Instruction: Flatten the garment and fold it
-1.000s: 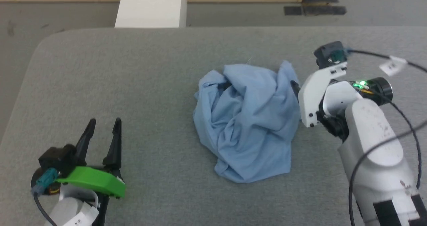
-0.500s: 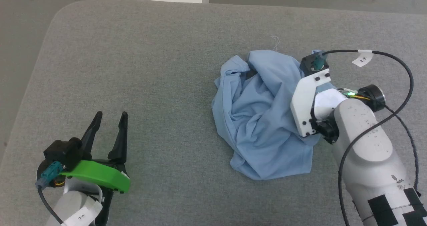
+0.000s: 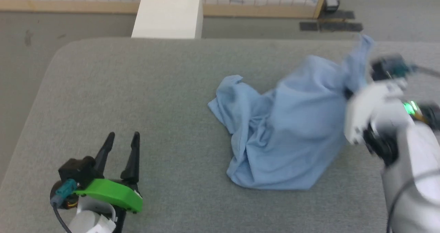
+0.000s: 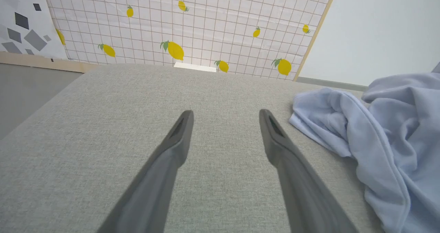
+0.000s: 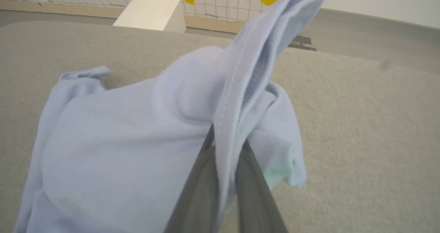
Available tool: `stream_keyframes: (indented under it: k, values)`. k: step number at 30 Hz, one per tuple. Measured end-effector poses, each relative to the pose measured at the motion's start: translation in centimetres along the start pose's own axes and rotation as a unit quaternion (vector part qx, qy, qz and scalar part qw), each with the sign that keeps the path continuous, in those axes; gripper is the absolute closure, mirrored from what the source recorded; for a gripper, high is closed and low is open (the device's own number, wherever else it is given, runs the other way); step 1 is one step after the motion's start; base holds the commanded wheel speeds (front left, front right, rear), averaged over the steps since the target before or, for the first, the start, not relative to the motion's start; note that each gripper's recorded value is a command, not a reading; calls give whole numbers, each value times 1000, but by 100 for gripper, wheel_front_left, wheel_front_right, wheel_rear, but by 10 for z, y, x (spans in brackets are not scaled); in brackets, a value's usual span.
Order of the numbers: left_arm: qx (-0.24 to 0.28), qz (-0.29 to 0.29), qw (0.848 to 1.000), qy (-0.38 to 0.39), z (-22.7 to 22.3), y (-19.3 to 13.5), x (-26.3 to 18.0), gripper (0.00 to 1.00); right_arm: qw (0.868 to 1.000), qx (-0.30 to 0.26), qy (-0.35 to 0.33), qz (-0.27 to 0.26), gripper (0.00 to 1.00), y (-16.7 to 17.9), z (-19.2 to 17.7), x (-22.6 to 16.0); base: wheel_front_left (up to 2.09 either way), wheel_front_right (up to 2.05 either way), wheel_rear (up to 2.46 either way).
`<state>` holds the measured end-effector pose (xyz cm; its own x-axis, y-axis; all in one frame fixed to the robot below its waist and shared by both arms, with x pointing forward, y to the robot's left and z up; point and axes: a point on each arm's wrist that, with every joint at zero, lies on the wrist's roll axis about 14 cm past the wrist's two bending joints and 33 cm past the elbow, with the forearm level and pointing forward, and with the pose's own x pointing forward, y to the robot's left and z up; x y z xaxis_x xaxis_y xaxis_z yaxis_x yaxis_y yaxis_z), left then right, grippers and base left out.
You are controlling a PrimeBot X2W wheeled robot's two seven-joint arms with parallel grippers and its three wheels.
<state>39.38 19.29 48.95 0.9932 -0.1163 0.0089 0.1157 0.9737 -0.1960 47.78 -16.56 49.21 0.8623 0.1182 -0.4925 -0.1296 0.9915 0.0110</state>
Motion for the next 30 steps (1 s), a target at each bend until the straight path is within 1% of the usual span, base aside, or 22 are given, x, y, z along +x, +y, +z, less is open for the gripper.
stream_keyframes:
  k: [2,4,5,7,9,11,12,13,17,19,22,25,30]
  values:
    - [-2,-7,1000,-5,3,-7,-1,0,999,23,14,-25,100,-19,-28,-22,0,0,0]
    - [-3,-12,1000,-9,5,-12,-2,0,997,45,42,-41,100,-29,-61,-42,0,0,0]
    - [-3,-20,1000,-11,7,-18,-1,0,993,74,75,-53,100,-35,-99,-62,0,0,0]
    - [-6,-26,1000,-11,8,-22,0,0,988,91,108,-57,100,-35,-130,-77,0,0,0]
    - [-8,-30,999,-13,9,-26,1,0,985,111,124,-55,100,-33,-149,-88,0,0,0]
    - [-8,-33,999,-15,11,-27,1,0,983,132,116,-45,100,-29,-154,-91,0,0,0]
    - [-8,-33,999,-15,11,-28,1,0,984,140,100,-41,56,-27,-150,-91,0,0,0]
    - [-9,-32,999,-15,12,-27,0,0,985,146,87,-38,0,-27,-146,-90,0,0,0]
    - [-10,-28,999,-15,13,-26,-2,0,982,183,-23,-43,0,-37,-109,-92,0,0,0]
    - [-10,-25,1000,-15,13,-26,-4,0,974,197,-97,-57,0,-51,-83,-99,0,0,0]
    - [-12,-22,1000,-17,14,-25,-6,0,962,204,-165,-80,0,-68,-64,-110,0,0,0]
    - [-12,-19,1000,-16,14,-25,-8,0,953,206,-197,-99,0,-81,-58,-121,0,0,0]
    - [-20,-32,999,-2,9,-36,-6,0,951,205,-201,-115,0,-88,-64,-131,0,0,0]
